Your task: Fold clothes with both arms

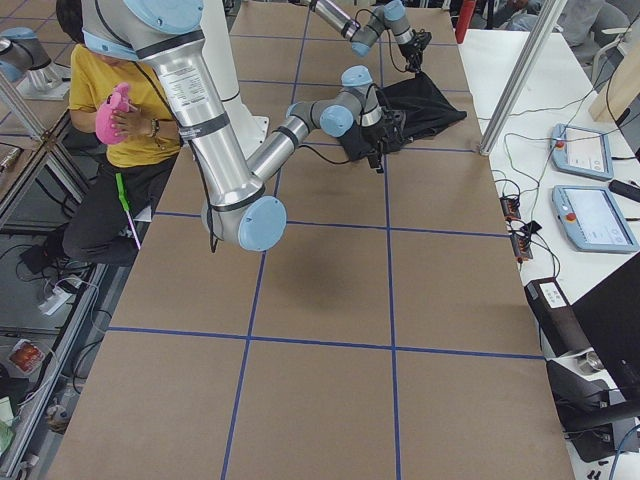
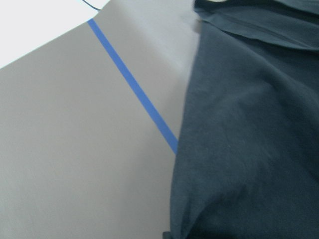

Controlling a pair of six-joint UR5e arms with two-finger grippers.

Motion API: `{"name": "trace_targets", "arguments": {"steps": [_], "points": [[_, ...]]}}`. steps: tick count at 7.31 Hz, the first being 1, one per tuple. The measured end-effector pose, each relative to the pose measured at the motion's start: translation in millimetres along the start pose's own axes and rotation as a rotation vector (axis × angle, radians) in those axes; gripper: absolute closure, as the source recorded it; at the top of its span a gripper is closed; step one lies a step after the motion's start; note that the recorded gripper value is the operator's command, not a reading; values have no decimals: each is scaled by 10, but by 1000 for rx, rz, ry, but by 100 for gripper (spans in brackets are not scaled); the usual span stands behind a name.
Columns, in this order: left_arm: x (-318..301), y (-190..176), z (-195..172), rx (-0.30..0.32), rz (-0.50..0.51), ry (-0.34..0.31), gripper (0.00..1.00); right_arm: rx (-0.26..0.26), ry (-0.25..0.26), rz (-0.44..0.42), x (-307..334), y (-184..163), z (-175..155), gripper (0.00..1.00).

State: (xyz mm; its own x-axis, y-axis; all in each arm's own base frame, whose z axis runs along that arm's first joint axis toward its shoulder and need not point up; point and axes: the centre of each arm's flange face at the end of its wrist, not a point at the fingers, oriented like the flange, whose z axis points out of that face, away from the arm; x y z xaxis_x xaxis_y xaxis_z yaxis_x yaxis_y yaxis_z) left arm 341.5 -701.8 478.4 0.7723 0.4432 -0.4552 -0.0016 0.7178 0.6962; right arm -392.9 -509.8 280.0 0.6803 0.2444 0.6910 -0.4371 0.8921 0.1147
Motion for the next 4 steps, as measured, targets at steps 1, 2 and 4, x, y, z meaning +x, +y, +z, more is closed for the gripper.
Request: {"name": "trace_targets", "arguments": {"steps": [1,2,4], "points": [[-29,-94,9,9,-1,-3,0,-3,0,-4,-21,30,12,0],[-68,-162,-36,30,9,3,0,-5,-7,-11,-78,72,29,0],[-168,-235,-185,50,33,57,0,5,-71,1,-417,85,168,0]]}}
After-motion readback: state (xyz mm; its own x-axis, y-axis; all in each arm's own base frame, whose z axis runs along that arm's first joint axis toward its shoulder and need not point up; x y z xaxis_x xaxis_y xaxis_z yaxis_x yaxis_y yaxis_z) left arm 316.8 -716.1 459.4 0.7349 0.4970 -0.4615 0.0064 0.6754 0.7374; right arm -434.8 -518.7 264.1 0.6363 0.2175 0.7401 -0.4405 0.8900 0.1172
